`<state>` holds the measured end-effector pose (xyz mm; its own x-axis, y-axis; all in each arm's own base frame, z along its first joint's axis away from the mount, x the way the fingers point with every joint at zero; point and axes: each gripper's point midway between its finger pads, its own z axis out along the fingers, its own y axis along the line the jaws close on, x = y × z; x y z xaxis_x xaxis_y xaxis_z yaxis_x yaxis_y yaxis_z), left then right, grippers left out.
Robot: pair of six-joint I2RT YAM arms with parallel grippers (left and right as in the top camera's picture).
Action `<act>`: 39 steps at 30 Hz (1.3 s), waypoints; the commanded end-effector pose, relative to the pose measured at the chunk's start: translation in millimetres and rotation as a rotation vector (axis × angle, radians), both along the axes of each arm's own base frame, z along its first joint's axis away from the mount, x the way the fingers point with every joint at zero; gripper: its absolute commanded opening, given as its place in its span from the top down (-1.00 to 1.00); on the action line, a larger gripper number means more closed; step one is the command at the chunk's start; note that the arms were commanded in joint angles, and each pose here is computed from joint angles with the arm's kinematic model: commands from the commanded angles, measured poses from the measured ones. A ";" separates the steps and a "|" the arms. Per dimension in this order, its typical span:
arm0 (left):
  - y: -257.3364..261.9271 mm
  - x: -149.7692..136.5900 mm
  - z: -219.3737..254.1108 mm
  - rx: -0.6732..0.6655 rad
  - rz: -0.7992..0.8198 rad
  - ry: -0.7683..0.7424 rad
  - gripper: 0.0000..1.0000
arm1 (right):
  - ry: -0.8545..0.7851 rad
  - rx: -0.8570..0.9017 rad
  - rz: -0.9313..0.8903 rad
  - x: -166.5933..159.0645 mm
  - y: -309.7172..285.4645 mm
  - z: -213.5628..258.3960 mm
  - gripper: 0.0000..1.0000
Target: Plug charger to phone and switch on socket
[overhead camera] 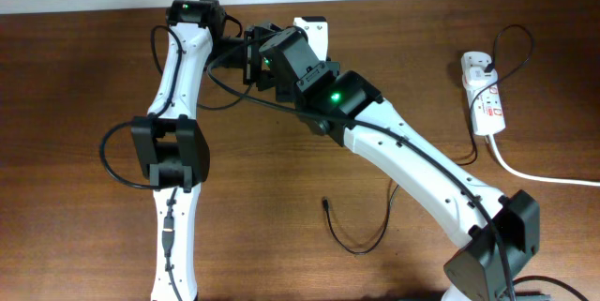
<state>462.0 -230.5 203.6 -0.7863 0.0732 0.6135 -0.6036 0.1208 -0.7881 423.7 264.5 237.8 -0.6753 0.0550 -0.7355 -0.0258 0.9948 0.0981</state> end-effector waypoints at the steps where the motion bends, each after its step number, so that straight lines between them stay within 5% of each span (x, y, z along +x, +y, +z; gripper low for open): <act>1: 1.8 3.5 14.7 -0.056 0.014 -0.012 -0.50 | -0.035 -0.011 -0.037 6.8 -4.6 7.7 0.22; 25: 2.3 3.7 14.6 -0.056 0.015 -0.011 -0.52 | -0.034 0.001 -0.027 8.6 0.7 4.6 0.78; 28: 2.3 3.7 14.6 -0.056 0.015 -0.011 -0.64 | -0.043 0.015 -0.033 10.2 2.0 6.9 0.88; 34: 2.7 3.9 14.6 -0.056 0.015 -0.012 -0.93 | -0.091 0.372 -0.389 18.1 -9.5 26.0 0.92; 39: 2.6 4.2 14.2 -0.054 0.015 -0.016 -0.87 | -0.075 0.844 -0.758 9.7 -28.7 50.2 0.91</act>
